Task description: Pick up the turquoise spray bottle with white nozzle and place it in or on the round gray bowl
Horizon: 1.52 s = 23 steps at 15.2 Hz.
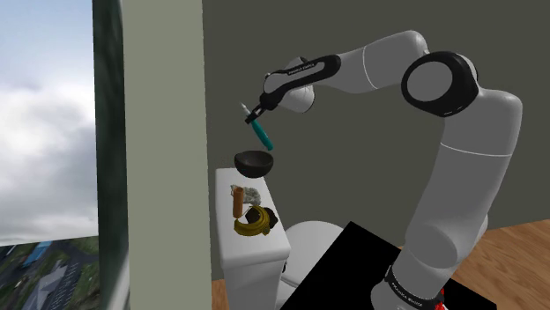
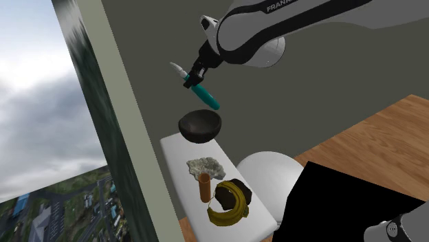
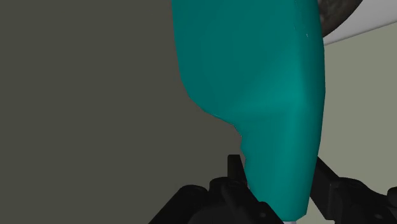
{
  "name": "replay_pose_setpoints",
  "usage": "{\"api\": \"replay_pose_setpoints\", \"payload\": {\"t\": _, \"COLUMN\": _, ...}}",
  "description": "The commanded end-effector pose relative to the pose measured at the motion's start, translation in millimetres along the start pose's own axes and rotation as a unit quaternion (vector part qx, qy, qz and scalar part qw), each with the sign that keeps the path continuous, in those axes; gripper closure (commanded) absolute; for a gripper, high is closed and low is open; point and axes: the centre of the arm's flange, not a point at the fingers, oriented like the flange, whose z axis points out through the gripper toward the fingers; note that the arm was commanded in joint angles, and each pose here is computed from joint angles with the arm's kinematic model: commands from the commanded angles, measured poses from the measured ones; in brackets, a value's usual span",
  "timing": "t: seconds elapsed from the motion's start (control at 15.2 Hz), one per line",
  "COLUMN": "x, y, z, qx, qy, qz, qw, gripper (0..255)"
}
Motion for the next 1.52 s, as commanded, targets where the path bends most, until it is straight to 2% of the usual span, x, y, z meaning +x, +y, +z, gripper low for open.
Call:
{"api": "replay_pose_setpoints", "payload": {"t": 0.0, "x": -6, "y": -2, "z": 7, "qx": 0.000, "qy": 0.000, "qz": 0.000, "qw": 1.0000, "gripper": 255}}
{"api": "replay_pose_setpoints", "payload": {"t": 0.53, "x": -33, "y": -11, "z": 38, "qx": 0.000, "qy": 0.000, "qz": 0.000, "qw": 1.0000, "gripper": 255}}
{"api": "replay_pose_setpoints", "payload": {"t": 1.06, "x": -34, "y": -11, "z": 40, "qx": 0.000, "qy": 0.000, "qz": 0.000, "qw": 1.0000, "gripper": 255}}
{"api": "replay_pose_setpoints", "payload": {"t": 1.12, "x": -34, "y": -11, "z": 40, "qx": 0.000, "qy": 0.000, "qz": 0.000, "qw": 1.0000, "gripper": 0}}
{"api": "replay_pose_setpoints", "payload": {"t": 1.45, "x": -34, "y": -11, "z": 40, "qx": 0.000, "qy": 0.000, "qz": 0.000, "qw": 1.0000, "gripper": 0}}
